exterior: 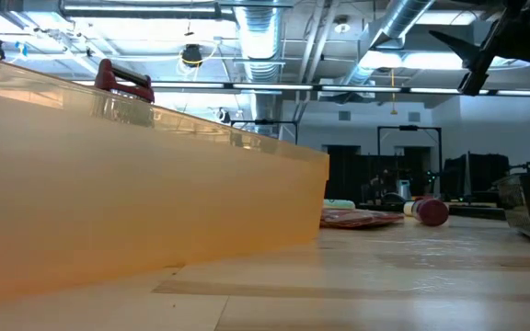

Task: Pick & Place Food Item
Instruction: Put the middle blue food coloring bottle into the transparent bin

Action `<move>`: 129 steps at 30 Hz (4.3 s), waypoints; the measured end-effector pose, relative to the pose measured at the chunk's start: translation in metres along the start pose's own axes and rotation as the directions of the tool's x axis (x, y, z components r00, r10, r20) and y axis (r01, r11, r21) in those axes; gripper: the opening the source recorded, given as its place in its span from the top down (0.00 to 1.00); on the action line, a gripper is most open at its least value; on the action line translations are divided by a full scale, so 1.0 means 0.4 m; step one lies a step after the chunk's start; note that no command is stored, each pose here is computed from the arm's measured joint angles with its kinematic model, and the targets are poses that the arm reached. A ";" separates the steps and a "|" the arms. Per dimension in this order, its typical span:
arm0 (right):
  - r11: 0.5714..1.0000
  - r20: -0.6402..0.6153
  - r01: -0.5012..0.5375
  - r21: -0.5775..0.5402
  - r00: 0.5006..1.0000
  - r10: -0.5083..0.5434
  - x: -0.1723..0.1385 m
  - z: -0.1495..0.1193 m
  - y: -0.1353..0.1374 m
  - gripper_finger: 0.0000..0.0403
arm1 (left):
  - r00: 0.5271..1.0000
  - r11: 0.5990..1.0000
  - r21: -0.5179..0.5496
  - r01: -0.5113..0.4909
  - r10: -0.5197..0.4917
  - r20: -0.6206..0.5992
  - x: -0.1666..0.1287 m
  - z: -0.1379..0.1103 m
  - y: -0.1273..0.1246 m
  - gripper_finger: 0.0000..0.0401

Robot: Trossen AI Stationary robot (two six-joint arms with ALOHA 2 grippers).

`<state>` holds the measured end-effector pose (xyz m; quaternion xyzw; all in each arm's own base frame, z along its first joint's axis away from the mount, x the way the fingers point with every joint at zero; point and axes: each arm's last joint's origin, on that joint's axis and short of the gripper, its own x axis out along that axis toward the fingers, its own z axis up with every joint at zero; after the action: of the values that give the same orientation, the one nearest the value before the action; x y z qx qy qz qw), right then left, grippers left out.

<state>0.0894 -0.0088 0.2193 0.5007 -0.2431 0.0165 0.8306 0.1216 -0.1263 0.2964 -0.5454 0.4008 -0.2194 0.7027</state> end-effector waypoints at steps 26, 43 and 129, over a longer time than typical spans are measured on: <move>0.997 0.025 -0.054 -0.059 0.998 0.056 0.008 0.030 0.056 0.46 | 0.573 0.473 -0.638 -0.608 0.818 0.060 0.080 -0.003 0.220 0.45; 0.996 -0.009 -0.033 -0.077 0.999 0.033 0.010 0.029 0.058 0.46 | 0.283 0.230 -0.677 -0.699 0.959 0.033 0.099 0.033 0.295 0.35; 0.995 0.026 -0.089 -0.051 0.996 0.091 0.009 0.037 0.072 0.46 | -0.099 0.423 -0.165 -0.891 0.174 0.980 -0.048 0.364 0.062 0.72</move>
<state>0.0789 -0.0077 0.2504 0.4685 -0.2777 0.0407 0.8377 0.2242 -0.0184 0.2916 -0.0666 -0.0009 0.3830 0.9213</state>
